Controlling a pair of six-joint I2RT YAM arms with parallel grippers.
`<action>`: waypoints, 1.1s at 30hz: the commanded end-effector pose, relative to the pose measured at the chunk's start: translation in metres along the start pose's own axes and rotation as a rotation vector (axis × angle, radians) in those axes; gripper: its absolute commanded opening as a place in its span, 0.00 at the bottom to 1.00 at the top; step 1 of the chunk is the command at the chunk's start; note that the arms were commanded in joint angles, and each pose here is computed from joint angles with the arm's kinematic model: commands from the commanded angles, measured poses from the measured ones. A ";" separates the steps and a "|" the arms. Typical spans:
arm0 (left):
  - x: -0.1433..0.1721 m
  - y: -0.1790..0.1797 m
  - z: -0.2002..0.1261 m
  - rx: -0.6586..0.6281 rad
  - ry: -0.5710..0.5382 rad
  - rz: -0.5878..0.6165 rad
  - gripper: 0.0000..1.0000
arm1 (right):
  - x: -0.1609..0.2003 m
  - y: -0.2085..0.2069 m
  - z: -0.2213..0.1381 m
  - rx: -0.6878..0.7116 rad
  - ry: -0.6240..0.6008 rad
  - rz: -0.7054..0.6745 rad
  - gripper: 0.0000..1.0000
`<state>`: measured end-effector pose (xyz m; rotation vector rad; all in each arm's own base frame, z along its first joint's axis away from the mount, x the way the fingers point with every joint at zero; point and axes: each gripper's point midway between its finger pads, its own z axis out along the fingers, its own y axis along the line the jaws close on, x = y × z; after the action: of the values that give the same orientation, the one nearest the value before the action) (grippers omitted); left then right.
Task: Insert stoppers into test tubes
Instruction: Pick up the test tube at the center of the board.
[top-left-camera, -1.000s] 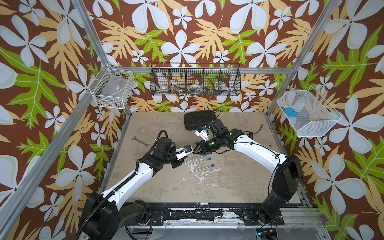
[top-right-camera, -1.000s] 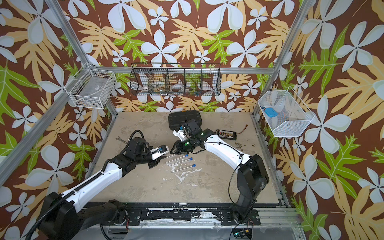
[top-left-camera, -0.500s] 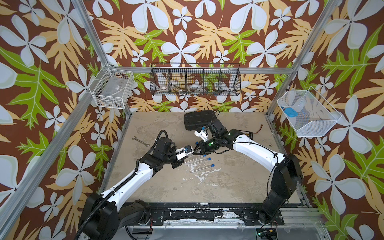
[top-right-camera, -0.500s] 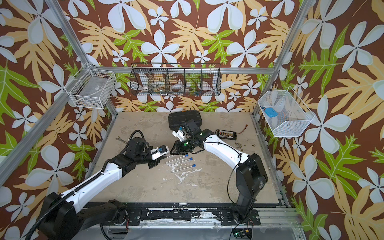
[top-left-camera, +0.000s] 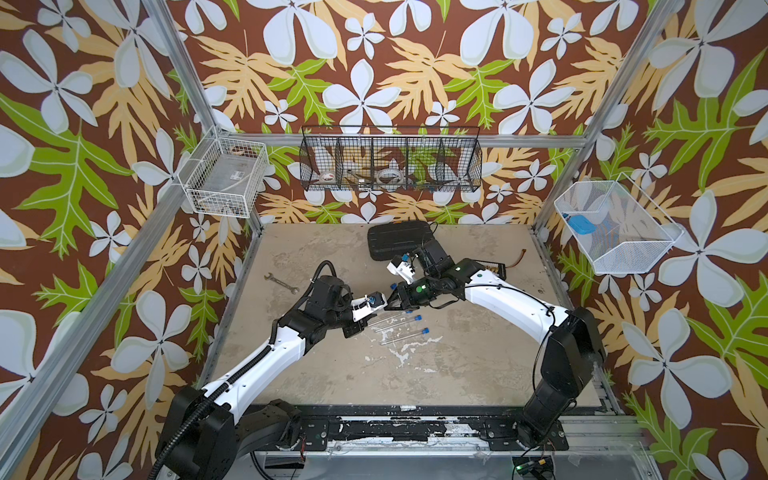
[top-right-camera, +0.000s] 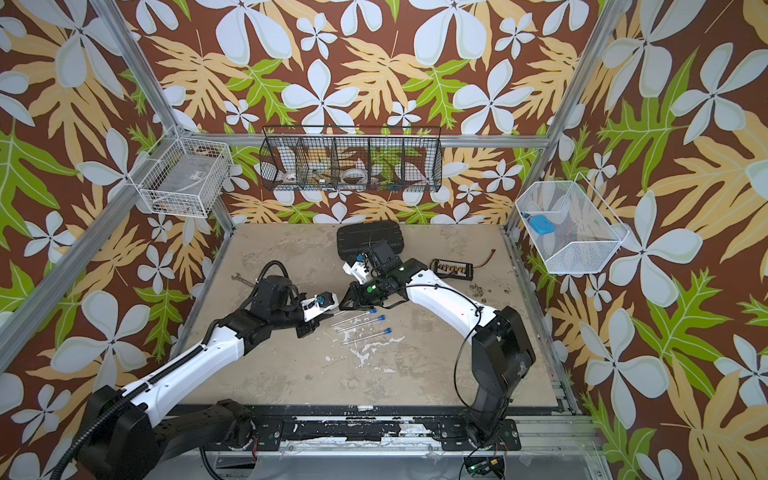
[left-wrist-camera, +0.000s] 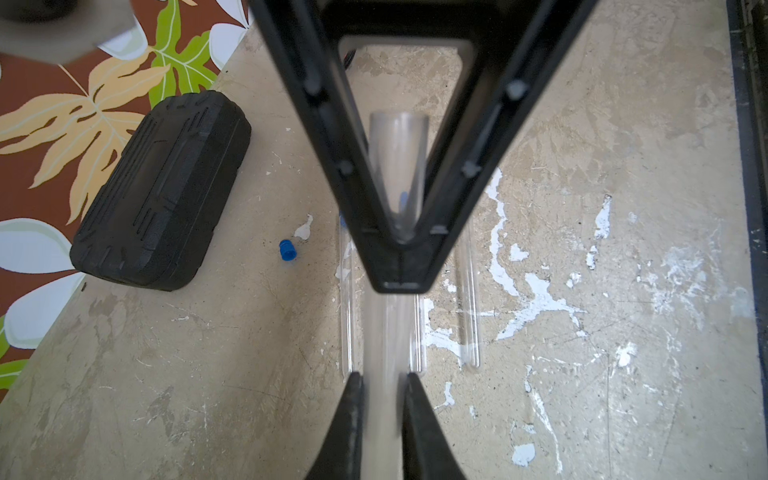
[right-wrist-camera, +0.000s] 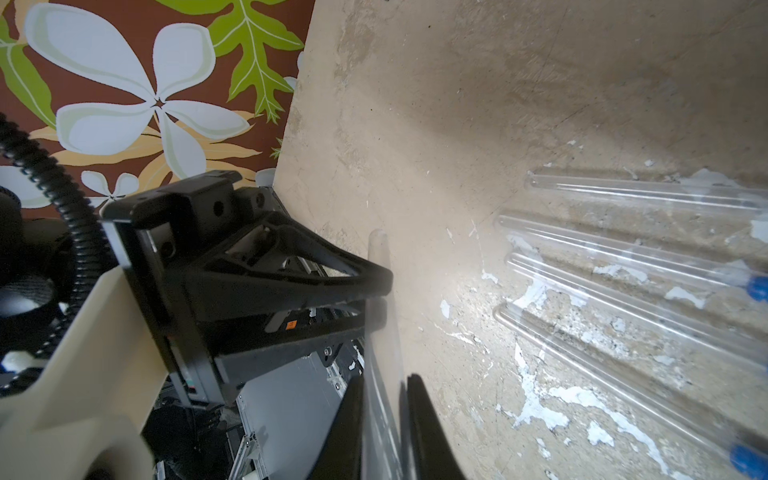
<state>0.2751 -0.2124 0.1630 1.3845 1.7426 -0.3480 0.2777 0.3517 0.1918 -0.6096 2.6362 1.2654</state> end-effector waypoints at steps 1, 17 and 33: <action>-0.006 0.001 -0.001 -0.003 -0.026 0.019 0.08 | 0.000 0.001 -0.001 -0.001 -0.004 0.004 0.14; 0.001 -0.001 0.002 -0.009 -0.020 0.017 0.28 | 0.007 0.013 -0.001 -0.062 0.024 0.000 0.12; 0.006 -0.002 0.005 -0.006 -0.009 0.025 0.19 | 0.009 0.017 0.001 -0.079 0.040 -0.008 0.12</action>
<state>0.2722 -0.2113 0.1519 1.3957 1.7437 -0.3483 0.2643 0.3571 0.1965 -0.6524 2.6307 1.3452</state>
